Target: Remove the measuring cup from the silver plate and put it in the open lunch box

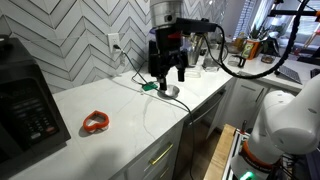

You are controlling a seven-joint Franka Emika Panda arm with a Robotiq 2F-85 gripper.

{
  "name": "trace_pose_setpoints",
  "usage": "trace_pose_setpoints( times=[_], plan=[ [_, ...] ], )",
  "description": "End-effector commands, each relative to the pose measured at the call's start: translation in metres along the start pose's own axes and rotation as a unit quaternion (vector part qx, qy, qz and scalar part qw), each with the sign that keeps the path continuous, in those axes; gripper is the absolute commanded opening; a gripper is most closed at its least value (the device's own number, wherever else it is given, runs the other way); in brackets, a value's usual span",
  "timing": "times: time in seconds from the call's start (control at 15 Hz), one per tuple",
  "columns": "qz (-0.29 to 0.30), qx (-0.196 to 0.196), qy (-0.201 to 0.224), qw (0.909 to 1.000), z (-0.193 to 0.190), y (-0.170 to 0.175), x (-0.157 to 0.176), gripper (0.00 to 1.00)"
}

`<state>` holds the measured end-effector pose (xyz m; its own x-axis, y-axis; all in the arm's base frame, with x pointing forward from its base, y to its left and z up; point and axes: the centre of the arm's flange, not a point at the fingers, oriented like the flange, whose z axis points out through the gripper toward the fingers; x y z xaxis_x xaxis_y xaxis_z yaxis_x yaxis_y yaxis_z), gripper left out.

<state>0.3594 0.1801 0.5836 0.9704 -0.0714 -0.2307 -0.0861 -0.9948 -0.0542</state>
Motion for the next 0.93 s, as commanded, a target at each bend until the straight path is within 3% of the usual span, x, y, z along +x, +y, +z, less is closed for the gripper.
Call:
trace_pose_setpoints(
  times=[0.0, 0.2, 0.4, 0.53, 0.73, 0.87],
  plan=[
    [0.076, 0.051, 0.029, 0.9954, -0.023, 0.054, 0.016, 1.0],
    [0.147, 0.087, 0.022, 0.9851, -0.024, 0.129, 0.034, 1.0],
    [0.228, 0.116, 0.02, 0.9664, 0.001, 0.19, 0.058, 1.0],
    [0.284, 0.106, 0.052, 0.9517, 0.025, 0.216, 0.076, 1.0],
    [0.322, 0.054, 0.12, 0.9377, 0.052, 0.238, 0.101, 1.0],
    [0.347, 0.026, 0.161, 0.9233, 0.062, 0.248, 0.114, 1.0]
  ],
)
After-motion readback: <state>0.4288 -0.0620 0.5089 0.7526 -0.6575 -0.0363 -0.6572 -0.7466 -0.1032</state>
